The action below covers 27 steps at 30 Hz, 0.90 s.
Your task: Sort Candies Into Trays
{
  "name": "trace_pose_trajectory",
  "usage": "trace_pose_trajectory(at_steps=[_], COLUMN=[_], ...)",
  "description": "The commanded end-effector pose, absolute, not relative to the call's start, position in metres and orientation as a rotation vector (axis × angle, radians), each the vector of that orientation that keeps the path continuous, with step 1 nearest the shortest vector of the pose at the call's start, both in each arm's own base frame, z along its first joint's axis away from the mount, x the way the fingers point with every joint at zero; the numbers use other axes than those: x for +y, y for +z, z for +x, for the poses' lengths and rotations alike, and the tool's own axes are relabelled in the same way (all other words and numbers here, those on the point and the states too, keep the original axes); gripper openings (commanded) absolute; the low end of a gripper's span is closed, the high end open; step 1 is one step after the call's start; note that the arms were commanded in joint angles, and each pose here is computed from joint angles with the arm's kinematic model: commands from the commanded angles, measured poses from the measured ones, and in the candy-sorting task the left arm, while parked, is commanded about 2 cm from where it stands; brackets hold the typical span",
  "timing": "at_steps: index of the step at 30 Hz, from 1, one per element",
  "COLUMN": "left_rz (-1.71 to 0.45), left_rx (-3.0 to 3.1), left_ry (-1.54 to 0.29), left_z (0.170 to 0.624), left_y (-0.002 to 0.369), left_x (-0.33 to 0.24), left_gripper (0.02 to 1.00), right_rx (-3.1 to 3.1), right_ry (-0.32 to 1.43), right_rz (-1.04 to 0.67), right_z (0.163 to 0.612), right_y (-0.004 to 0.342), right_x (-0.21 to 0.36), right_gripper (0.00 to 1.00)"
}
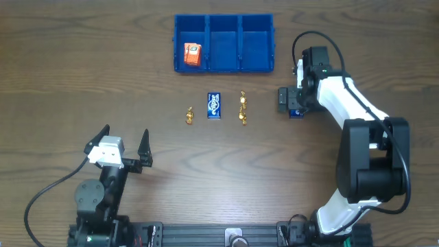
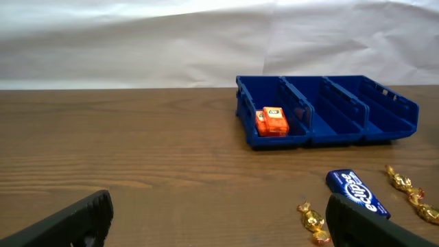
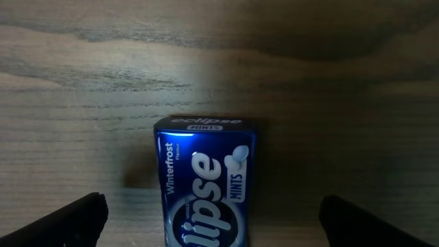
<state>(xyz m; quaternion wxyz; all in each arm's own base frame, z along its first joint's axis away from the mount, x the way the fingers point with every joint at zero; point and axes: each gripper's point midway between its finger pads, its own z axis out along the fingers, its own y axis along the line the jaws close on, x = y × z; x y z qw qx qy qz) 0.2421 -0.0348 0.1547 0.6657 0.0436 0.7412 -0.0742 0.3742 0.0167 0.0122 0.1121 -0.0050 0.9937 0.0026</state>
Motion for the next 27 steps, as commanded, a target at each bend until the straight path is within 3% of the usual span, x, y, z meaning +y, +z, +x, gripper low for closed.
trace_pose_trajectory(at_steps=[1,13,15,19,27], left_rz=[0.109,0.109,0.109,0.109,0.109], left_rx=[1.722,1.722,1.722,1.722,1.722], left_ry=[-0.171,-0.171,-0.171,-0.171,-0.171], left_z=[0.241,0.241,0.241,0.241,0.241], left_y=[0.138,0.138,0.138,0.138,0.138], left_x=[-0.036,-0.036,-0.036,-0.036,-0.036], left_gripper=[0.998,0.998,0.998,0.998,0.996], right_rx=[2.917,2.931,2.931,2.927,2.932], right_ry=[-0.046,-0.040,-0.040,-0.038,-0.030], right_rz=[-0.002,0.026,0.026,0.026,0.025], right_z=[0.376,0.376,0.376,0.377,0.376], right_y=[0.007,-0.010,-0.010,-0.009,-0.010], right_x=[0.015,0.016,0.016,0.016,0.017], right_gripper=[1.000,1.000,0.912,0.579,0.268])
